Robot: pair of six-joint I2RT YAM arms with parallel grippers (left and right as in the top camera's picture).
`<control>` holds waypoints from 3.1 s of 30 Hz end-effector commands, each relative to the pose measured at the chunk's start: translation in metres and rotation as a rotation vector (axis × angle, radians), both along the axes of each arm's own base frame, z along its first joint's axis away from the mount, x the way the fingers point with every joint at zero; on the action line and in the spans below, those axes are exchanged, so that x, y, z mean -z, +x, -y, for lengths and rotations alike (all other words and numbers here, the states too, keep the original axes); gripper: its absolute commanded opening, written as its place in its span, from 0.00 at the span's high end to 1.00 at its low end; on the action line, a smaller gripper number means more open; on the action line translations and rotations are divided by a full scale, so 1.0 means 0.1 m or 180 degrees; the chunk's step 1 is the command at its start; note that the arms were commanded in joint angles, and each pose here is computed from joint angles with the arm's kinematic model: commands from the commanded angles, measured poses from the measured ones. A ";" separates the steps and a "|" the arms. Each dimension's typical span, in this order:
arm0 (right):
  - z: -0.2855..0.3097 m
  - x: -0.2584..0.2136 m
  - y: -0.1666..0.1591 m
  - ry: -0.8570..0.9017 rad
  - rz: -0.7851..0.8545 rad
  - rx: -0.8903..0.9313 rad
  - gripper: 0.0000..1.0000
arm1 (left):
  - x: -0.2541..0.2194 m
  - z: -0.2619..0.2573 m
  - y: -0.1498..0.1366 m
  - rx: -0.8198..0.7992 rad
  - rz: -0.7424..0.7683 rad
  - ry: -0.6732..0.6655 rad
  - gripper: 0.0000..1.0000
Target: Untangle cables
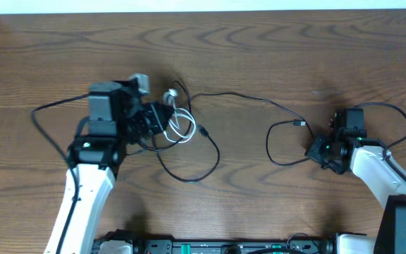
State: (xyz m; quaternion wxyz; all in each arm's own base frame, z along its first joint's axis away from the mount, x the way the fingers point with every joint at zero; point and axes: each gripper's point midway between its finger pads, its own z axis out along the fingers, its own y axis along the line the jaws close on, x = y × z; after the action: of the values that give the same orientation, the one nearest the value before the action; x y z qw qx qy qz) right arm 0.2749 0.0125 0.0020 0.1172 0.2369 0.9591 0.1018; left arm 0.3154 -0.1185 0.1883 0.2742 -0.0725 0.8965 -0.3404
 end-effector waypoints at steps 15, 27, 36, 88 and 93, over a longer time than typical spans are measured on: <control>-1.35 -1.44 0.53 0.1528 0.1060 -0.1927 0.21 | -0.55 1.26 -0.63 0.2144 0.0520 -0.1147 0.92; -2.03 -1.66 0.64 0.1852 0.1093 -0.1560 0.15 | -0.70 1.34 -0.75 0.2364 0.0558 -0.1364 0.92; -2.29 -1.57 0.61 0.1894 0.0889 -0.1271 0.56 | -0.73 1.42 -0.81 0.2464 0.0613 -0.1366 0.92; 2.44 -2.73 0.17 -0.1877 0.0456 0.1520 0.99 | 0.58 0.41 -0.30 0.0792 -0.0099 0.1104 0.92; 2.08 -2.69 0.53 -0.1222 0.0876 0.0939 0.81 | 0.14 0.91 -0.20 0.1158 0.0383 0.0233 0.91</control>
State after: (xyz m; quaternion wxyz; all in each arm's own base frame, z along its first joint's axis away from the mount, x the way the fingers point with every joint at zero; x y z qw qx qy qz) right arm 0.3016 -0.2264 0.2688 0.2737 0.3863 0.8655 -0.1637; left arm 0.3009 -0.1807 0.1545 0.2684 0.0947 0.9205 -0.2677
